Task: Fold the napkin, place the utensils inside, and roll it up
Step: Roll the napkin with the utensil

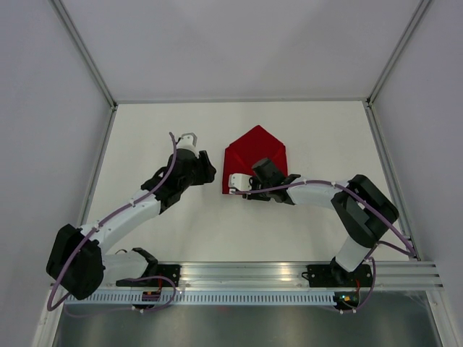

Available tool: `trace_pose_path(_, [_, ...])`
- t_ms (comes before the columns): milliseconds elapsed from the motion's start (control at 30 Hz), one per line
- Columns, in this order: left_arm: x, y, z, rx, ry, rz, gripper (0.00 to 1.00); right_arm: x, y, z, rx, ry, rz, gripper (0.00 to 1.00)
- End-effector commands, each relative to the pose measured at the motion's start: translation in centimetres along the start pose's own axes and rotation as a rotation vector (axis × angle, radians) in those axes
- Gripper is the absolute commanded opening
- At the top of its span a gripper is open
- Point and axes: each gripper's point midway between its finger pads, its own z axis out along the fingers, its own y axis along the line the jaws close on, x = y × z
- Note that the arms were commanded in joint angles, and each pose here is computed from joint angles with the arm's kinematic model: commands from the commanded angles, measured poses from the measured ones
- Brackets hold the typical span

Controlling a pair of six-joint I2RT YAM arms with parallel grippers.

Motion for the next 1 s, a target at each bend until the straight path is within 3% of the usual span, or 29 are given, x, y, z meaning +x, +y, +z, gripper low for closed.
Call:
trace_pose_path(0, [0.2,-0.5,0.6,0.038,-0.016,0.037,0.6,2.6,2.7,1.0,-0.101,0.066,0.016,0.42])
trace_pose_path(133, [0.2,-1.0,1.1,0.073,-0.037,0.033,0.61,3.0,2.9,1.4,-0.111,0.075,0.028,0.37])
trace_pose_path(367, [-0.6,-1.5,0.6,0.122,-0.107,0.028,0.61,3.9,3.4,1.6,-0.149,0.095,0.06,0.16])
trace_pose_path(467, [-1.1,-1.7,0.2,0.139,-0.144,0.029,0.61,3.9,3.1,1.6,-0.179,0.092,0.084,0.12])
trace_pose_path(700, [-2.0,-2.0,-1.1,0.172,-0.259,0.062,0.61,4.1,4.2,0.6,-0.334,0.076,0.167,0.06])
trace_pose_path(967, [-1.2,-3.0,-2.8,0.212,-0.385,0.211,0.59,4.1,5.3,-0.6,-0.54,0.05,0.247,0.05])
